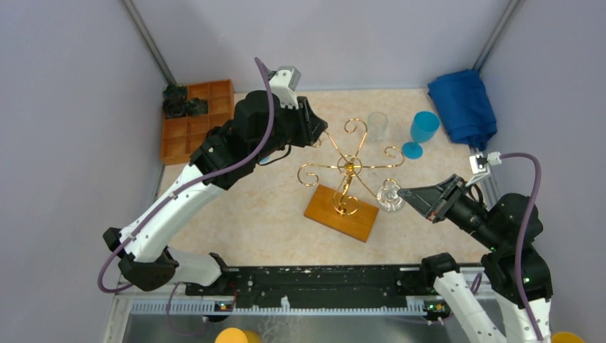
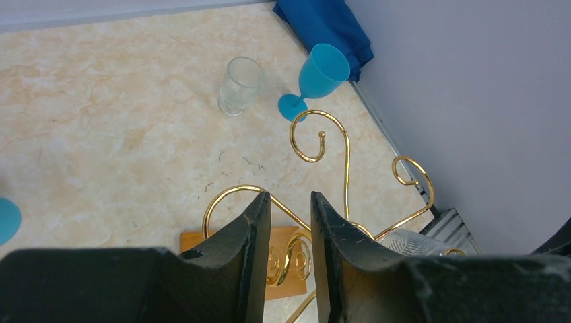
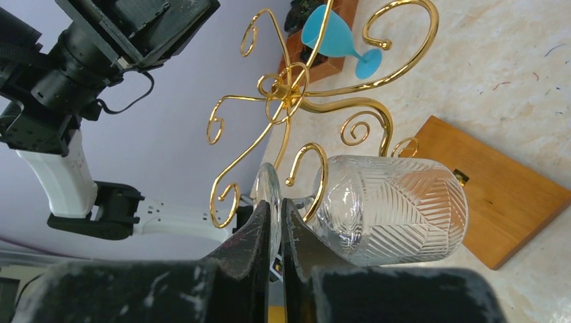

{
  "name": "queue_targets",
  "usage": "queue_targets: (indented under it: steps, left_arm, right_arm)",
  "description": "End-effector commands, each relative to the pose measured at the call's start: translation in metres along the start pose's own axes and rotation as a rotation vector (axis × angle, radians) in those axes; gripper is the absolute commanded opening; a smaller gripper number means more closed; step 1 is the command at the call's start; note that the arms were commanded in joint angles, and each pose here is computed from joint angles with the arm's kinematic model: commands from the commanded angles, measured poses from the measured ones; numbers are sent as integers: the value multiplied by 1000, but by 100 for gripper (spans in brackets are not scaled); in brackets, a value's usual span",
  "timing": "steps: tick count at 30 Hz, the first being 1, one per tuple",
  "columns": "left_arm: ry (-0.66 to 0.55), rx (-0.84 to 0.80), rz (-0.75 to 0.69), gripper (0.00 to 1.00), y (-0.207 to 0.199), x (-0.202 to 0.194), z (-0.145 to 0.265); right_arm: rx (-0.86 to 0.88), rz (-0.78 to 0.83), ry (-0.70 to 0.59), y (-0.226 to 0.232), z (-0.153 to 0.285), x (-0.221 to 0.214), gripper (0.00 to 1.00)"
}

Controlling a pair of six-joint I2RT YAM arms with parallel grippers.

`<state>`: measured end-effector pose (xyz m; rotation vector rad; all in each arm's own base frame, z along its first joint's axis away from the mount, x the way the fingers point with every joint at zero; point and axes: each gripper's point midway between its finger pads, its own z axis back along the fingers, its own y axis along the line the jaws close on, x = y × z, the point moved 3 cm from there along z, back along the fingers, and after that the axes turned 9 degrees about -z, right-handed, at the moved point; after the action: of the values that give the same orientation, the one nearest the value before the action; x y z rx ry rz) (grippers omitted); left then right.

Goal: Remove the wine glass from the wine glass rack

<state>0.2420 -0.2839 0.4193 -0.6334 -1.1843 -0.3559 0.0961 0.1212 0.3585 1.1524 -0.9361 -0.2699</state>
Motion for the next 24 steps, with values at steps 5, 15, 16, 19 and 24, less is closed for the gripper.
queue_targets:
  steps: [5,15,16,19,24]
  left_arm:
    - [-26,-5,-11,35,-2,4,1]
    - [-40,-9,-8,36,-3,10,5]
    - [-39,-8,-8,36,-3,10,5]
    - [-38,-4,-11,36,-3,10,6]
    - [-42,1,-11,36,-2,11,5]
  right_arm:
    - [31,-64,16,12,-10,7,0]
    - [19,-237,1,19,-12,11,0]
    - [13,-242,4,19,-12,11,0]
    - [21,-237,26,23,-12,10,0]
    - [45,-240,62,29,-13,9,0]
